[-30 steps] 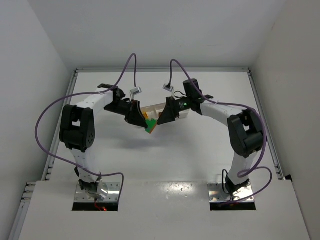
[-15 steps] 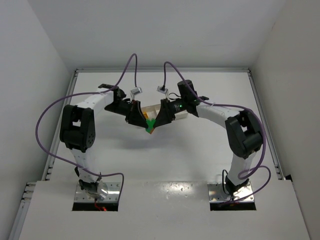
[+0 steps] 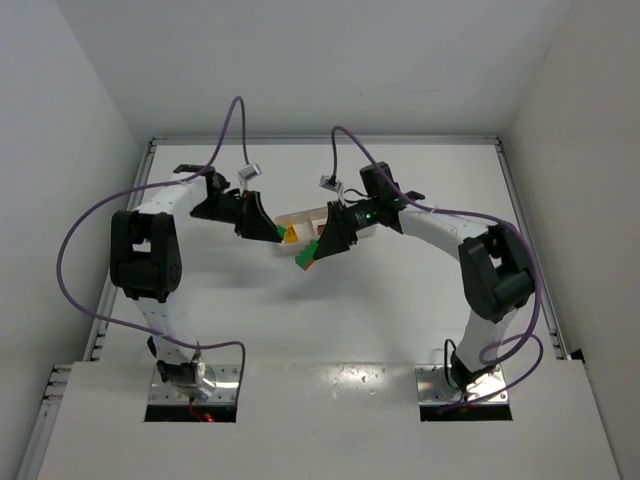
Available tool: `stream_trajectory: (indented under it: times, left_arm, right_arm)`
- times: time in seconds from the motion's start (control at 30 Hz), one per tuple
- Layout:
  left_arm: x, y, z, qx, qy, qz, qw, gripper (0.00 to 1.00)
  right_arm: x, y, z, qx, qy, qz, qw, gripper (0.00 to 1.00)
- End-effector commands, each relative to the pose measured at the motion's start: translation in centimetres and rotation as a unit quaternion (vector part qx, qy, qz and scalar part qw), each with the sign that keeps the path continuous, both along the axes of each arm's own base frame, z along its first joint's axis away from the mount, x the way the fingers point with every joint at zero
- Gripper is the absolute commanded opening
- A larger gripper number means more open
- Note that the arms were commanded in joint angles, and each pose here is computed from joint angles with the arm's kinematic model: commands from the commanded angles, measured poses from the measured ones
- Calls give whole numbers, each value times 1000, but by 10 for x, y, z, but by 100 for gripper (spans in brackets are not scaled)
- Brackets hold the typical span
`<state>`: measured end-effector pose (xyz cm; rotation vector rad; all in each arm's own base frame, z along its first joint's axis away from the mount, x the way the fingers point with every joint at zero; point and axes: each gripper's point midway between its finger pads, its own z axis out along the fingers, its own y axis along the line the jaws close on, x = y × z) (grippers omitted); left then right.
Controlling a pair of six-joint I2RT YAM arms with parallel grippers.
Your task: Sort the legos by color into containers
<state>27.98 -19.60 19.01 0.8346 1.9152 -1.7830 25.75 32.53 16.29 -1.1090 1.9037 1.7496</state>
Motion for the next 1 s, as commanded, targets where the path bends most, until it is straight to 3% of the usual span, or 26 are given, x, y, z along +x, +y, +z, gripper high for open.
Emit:
stream_trajectory:
  times: [0.0,0.13,0.33,0.37,0.5,0.6,0.77,0.97]
  left_arm:
    - [13,6,41,-59,-83,25,994,19]
    - [10,10,41,-47,-95,27,994,19]
    - [2,15,33,47,-158,6,986,19]
    - [14,12,29,68,-137,32,988,19]
    - [48,7,50,193,-272,165,928,13]
    - [53,-19,59,197,-269,158,929,12]
    - [75,-59,52,210,-276,167,923,12]
    - [110,-115,18,237,-256,159,924,12]
  right_arm:
    - [-12,-13,21,23,-39,18,999,0]
    - [-4,-21,11,2,-52,-6,999,0]
    - [52,-49,5,-28,-86,-93,991,0]
    - [58,-51,8,-26,-89,-101,991,0]
    - [87,-69,12,-33,-85,-153,984,0]
    - [106,-87,14,-42,-82,-201,975,0]
    - [131,-134,21,-61,-77,-299,949,0]
    - [147,-203,26,-94,-76,-435,892,0]
